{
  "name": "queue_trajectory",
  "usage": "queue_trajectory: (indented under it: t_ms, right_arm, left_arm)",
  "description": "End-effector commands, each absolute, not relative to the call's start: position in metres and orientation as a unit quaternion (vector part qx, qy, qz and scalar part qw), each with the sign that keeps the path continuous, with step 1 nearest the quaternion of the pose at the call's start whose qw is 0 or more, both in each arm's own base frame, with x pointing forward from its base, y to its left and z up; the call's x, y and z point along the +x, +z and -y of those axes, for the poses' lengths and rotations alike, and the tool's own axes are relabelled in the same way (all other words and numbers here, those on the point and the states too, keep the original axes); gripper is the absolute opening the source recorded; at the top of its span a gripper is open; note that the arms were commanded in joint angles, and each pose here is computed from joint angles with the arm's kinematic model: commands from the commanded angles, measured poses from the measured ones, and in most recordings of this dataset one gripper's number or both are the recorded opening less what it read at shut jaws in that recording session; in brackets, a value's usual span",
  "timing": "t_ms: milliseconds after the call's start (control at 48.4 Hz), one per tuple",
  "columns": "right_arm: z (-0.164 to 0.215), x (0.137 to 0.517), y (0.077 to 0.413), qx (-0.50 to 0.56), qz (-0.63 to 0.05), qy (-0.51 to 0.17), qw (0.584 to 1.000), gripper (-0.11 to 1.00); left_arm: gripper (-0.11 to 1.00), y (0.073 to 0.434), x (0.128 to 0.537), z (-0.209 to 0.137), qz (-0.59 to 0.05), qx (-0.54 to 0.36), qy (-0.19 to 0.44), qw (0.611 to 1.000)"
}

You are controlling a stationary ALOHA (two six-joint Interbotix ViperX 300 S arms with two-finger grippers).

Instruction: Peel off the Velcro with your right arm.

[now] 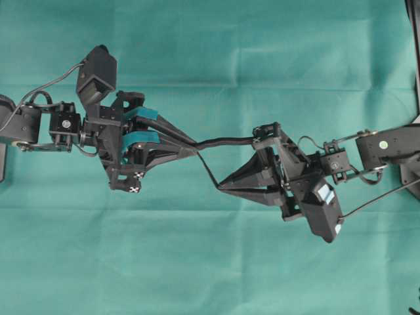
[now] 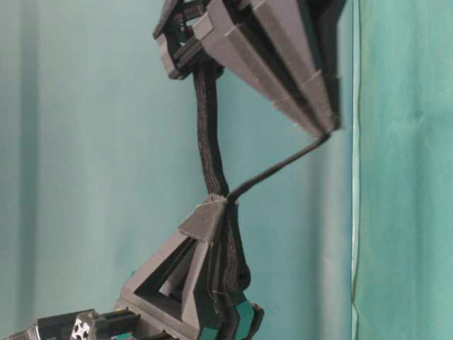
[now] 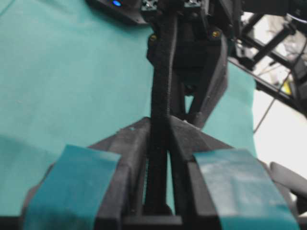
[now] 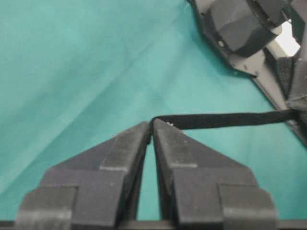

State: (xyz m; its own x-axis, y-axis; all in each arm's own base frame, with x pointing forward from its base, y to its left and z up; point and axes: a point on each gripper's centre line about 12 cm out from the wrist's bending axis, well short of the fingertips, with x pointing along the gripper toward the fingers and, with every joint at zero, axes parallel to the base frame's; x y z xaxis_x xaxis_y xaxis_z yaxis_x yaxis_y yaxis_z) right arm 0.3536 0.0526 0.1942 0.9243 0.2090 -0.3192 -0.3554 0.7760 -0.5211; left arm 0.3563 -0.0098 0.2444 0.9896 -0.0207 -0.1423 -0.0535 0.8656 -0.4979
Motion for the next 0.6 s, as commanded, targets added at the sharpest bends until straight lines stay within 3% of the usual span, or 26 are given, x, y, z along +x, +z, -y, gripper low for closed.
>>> queue_trajectory:
  t_ms: [0,165,579]
  right_arm:
    - [-0.055,0.352,0.206,-0.297,-0.104,0.149,0.938,-0.02]
    - [-0.054,0.345,0.209,-0.292,-0.099,0.145,0.94,0.25]
    - [-0.046,0.317,0.219,-0.275,-0.074,0.127,0.95,0.25]
  left_arm:
    - [0.1,0.256,0.357,0.008,-0.051,-0.261,0.006,0.964]
    - [0.1,0.255,0.354,0.01,-0.054,-0.26,0.004,0.964]
    - [0.1,0.252,0.342,0.01,-0.057,-0.257,0.003,0.965]
